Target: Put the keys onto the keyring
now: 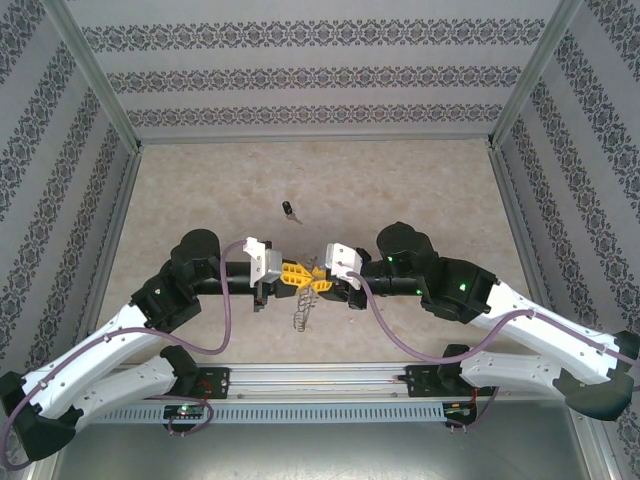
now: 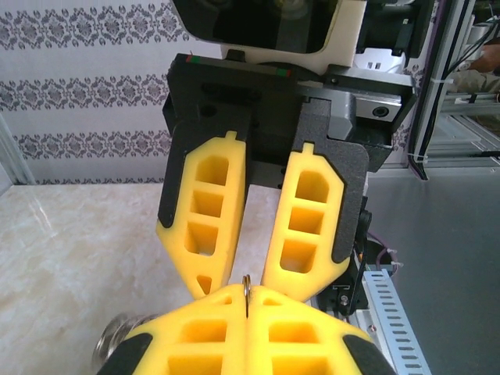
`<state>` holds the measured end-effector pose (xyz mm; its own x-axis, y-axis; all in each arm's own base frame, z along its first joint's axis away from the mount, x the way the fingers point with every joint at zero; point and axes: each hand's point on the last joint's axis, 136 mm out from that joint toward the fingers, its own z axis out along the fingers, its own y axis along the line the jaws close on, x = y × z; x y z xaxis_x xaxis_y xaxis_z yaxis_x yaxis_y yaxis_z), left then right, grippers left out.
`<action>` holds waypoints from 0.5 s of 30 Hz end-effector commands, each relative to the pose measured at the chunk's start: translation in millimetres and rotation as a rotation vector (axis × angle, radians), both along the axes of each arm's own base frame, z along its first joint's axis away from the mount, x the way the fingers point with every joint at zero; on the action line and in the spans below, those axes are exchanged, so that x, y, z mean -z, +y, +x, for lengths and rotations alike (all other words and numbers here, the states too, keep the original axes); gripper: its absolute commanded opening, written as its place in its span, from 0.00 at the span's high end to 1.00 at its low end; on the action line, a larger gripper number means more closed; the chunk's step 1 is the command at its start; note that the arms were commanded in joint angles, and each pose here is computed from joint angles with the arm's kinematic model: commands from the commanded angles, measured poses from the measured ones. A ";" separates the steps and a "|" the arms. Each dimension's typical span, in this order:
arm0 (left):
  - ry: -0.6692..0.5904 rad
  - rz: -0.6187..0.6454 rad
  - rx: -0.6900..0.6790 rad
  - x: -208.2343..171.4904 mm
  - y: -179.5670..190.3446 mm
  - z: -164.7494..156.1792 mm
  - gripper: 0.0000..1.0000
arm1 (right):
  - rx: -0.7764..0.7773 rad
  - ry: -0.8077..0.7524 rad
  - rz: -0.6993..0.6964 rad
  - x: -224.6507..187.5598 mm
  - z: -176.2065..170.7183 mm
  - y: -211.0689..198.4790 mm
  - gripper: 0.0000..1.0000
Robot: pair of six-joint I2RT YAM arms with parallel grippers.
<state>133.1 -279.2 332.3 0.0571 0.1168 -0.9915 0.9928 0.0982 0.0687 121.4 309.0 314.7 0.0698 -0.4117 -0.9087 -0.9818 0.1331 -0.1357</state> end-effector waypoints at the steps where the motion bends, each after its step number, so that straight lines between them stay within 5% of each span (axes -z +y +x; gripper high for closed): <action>1: -0.055 -0.099 0.057 -26.8 -1.2 -12.8 1.00 | -0.026 -0.001 0.057 -8.5 -5.0 5.4 0.84; 8: -0.065 -0.099 0.057 -29.0 0.7 -14.5 1.00 | -0.011 0.001 0.034 -5.0 -3.1 2.7 1.00; 13: -0.072 0.007 -0.003 -11.1 4.5 -5.4 1.00 | 0.036 -0.033 -0.033 -6.8 3.8 -8.3 1.00; 15: -0.069 0.088 -0.023 3.1 6.9 -1.5 0.90 | 0.052 -0.047 -0.078 -7.4 7.0 -13.0 1.00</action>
